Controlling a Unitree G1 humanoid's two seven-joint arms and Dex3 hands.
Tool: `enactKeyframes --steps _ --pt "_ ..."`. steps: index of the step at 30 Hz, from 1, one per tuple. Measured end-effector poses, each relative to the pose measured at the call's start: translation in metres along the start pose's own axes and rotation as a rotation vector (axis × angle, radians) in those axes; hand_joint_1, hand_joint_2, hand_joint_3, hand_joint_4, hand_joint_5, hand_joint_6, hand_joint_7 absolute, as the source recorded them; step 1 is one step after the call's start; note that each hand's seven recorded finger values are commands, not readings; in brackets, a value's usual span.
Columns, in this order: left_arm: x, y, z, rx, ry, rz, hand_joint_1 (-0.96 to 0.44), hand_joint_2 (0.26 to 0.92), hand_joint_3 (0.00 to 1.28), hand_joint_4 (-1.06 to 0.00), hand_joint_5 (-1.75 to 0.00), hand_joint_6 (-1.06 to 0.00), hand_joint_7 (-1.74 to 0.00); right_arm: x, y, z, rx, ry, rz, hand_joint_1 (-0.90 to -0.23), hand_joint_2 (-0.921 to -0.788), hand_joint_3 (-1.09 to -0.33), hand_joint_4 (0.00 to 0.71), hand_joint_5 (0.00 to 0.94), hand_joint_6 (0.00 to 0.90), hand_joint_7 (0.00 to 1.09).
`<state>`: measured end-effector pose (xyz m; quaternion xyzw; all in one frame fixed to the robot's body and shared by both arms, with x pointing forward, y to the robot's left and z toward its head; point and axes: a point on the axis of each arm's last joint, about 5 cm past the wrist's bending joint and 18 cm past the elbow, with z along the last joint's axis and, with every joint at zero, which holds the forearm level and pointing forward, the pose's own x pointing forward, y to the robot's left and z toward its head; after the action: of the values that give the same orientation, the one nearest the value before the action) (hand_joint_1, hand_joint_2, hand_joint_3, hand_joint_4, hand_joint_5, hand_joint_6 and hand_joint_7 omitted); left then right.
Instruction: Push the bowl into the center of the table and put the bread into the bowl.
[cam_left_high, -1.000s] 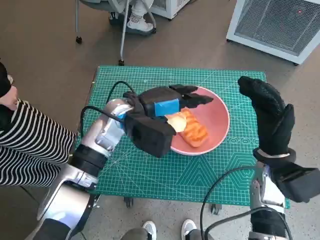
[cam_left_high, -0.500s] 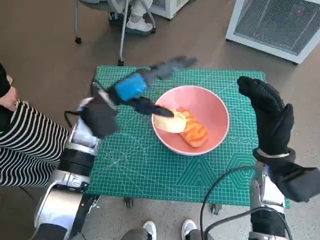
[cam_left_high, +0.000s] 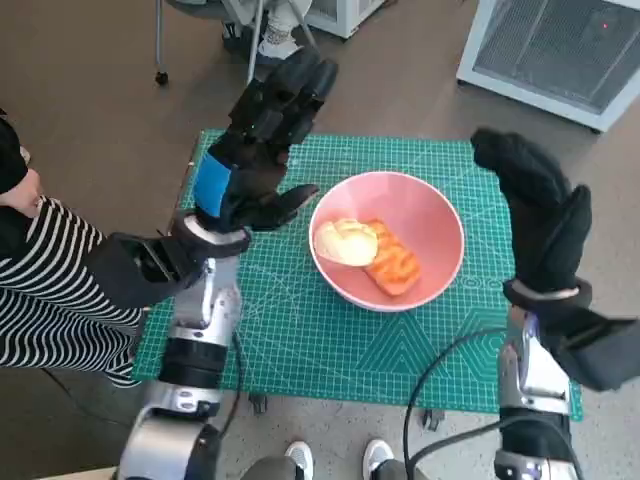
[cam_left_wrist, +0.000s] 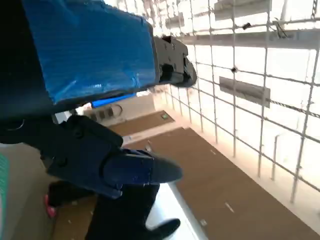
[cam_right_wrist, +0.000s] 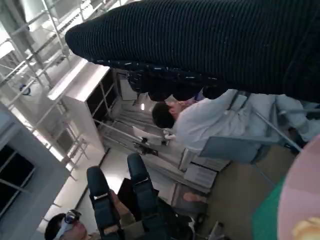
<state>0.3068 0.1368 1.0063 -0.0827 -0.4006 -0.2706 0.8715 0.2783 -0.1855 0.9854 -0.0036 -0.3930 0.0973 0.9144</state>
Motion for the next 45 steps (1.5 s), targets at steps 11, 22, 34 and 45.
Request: enactKeyframes --steps 11,22,34,45 --pt "-0.005 -0.001 -0.002 -0.015 0.006 0.019 -0.72 0.921 0.45 -0.16 0.00 0.00 -0.58 0.0123 0.004 0.004 0.008 -0.014 0.002 -0.750 -0.921 -0.785 0.172 0.006 0.055 0.49" --pt "-0.004 -0.001 0.001 -0.019 0.016 0.011 -0.72 0.921 0.45 -0.16 0.00 0.00 -0.58 0.0184 0.006 0.011 0.001 -0.021 0.012 -0.770 -0.921 -0.788 0.167 0.002 0.052 0.49" --pt "-0.002 -0.001 0.002 -0.021 0.025 -0.001 -0.71 0.921 0.45 -0.15 0.00 0.00 -0.57 0.0202 0.005 0.017 -0.019 -0.017 0.020 -0.761 -0.921 -0.794 0.160 0.000 0.050 0.48" --pt "-0.002 -0.001 0.002 -0.024 0.040 -0.004 -0.71 0.921 0.45 -0.15 0.00 0.00 -0.57 0.0187 0.003 0.018 -0.027 -0.006 0.015 -0.759 -0.921 -0.798 0.159 0.001 0.052 0.48"
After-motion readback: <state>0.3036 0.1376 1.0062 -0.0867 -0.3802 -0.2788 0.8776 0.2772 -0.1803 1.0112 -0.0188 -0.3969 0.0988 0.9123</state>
